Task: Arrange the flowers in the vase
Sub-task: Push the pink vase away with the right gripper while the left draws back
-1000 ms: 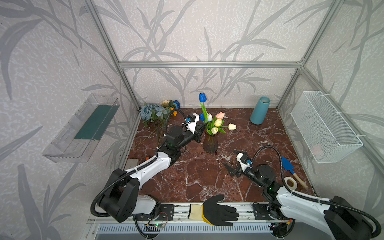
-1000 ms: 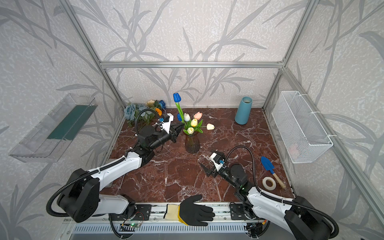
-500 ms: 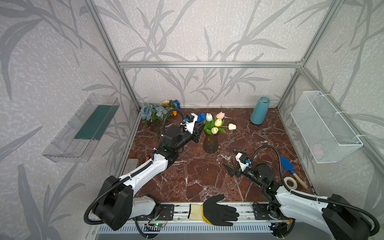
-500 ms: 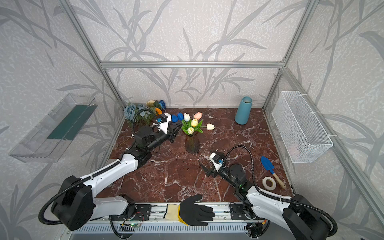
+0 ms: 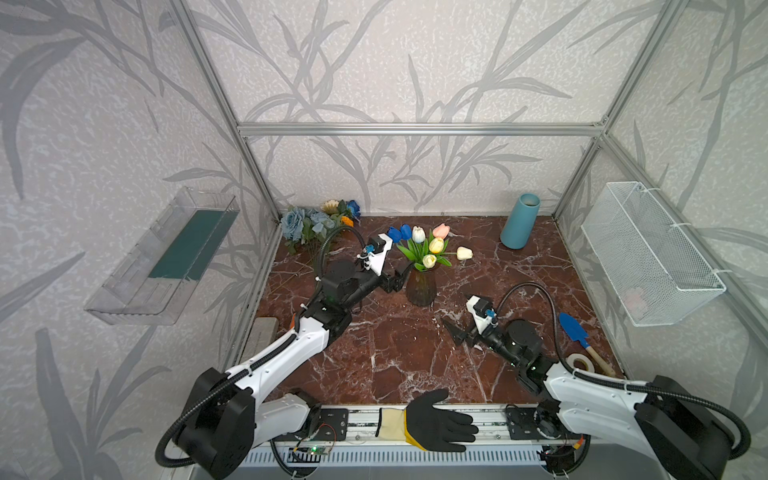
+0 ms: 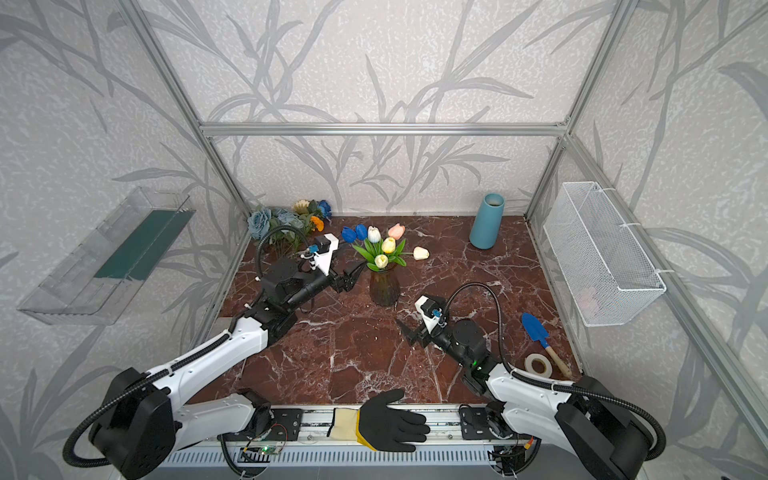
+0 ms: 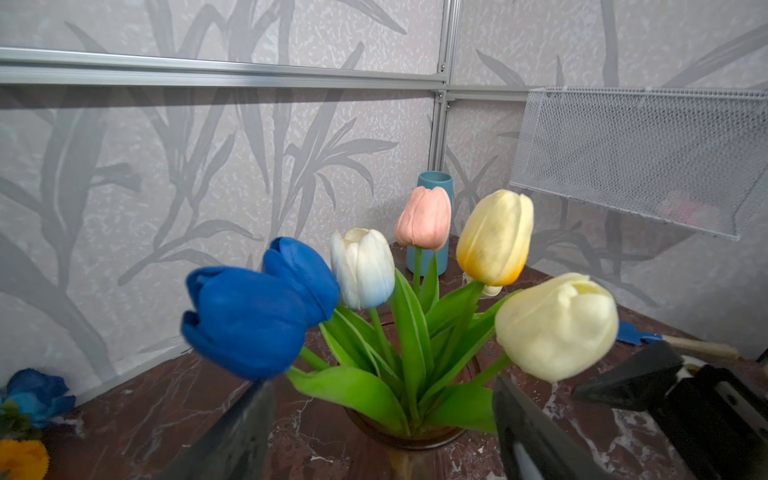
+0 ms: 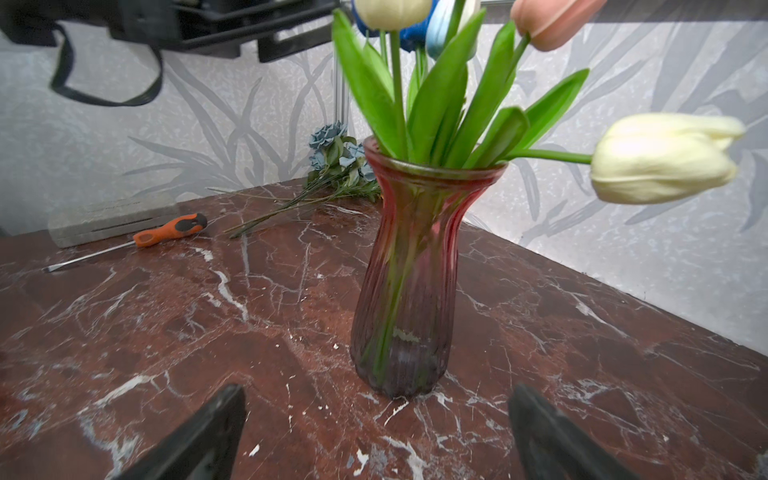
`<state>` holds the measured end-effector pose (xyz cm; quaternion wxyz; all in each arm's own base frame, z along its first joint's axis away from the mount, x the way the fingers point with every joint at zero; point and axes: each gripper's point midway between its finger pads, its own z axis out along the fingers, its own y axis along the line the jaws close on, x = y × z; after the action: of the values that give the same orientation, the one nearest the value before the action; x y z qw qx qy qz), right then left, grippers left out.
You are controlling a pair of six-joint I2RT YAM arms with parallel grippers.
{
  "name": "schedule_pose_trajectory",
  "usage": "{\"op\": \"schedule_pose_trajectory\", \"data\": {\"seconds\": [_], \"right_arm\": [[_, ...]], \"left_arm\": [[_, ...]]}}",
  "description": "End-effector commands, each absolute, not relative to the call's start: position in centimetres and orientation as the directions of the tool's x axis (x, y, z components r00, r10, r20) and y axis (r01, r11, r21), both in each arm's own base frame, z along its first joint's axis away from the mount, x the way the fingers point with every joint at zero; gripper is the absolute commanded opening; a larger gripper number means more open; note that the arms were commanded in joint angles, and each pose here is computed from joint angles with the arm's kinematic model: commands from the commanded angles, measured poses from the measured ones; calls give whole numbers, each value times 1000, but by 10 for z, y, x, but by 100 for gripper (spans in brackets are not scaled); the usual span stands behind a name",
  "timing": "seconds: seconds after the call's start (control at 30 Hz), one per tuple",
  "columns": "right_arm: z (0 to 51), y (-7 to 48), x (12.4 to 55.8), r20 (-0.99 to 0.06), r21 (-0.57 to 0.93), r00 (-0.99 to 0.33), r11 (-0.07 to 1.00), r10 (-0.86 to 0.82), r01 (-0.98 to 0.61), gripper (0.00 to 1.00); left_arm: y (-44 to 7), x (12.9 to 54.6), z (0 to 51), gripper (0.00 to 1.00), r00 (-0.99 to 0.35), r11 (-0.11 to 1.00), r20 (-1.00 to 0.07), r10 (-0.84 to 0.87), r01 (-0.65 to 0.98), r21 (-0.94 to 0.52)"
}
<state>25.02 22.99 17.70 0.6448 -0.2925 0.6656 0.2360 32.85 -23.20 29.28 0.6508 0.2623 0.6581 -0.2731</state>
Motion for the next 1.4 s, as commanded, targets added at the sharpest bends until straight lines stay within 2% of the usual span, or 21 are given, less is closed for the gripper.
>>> {"op": "schedule_pose_trajectory", "data": {"seconds": [0.0, 0.13, 0.3, 0.5, 0.73, 0.87, 1.17, 1.37], "right_arm": [[192, 237, 269, -999, -16, -17, 749, -36, -662, 99], [197, 255, 287, -1000, -17, 6, 744, -18, -668, 99], [194, 276, 312, -996, -59, 92, 746, 3, -663, 99], [189, 296, 340, -990, -99, 142, 762, -10, -640, 100], [191, 303, 368, -983, -142, 179, 809, -45, -571, 99], [190, 310, 378, -978, -165, 198, 808, -62, -565, 83], [190, 313, 396, -977, -161, 206, 816, -53, -555, 69], [191, 301, 410, -984, -109, 181, 821, -7, -561, 53]], "left_arm": [[-225, 310, 309, 93, 76, 703, -996, -48, 711, 20], [-214, 291, 310, 94, 99, 705, -991, -88, 709, 9], [-192, 281, 287, 94, 91, 755, -985, -144, 653, -50], [-181, 276, 251, 94, 62, 786, -993, -100, 617, -41], [-176, 280, 236, 94, 39, 813, -996, -75, 581, -38], [-176, 283, 235, 94, 46, 818, -996, -71, 574, -32], [-177, 286, 231, 94, 36, 819, -998, -56, 573, -25], [-177, 287, 229, 94, 32, 822, -998, -50, 569, -23]]}}
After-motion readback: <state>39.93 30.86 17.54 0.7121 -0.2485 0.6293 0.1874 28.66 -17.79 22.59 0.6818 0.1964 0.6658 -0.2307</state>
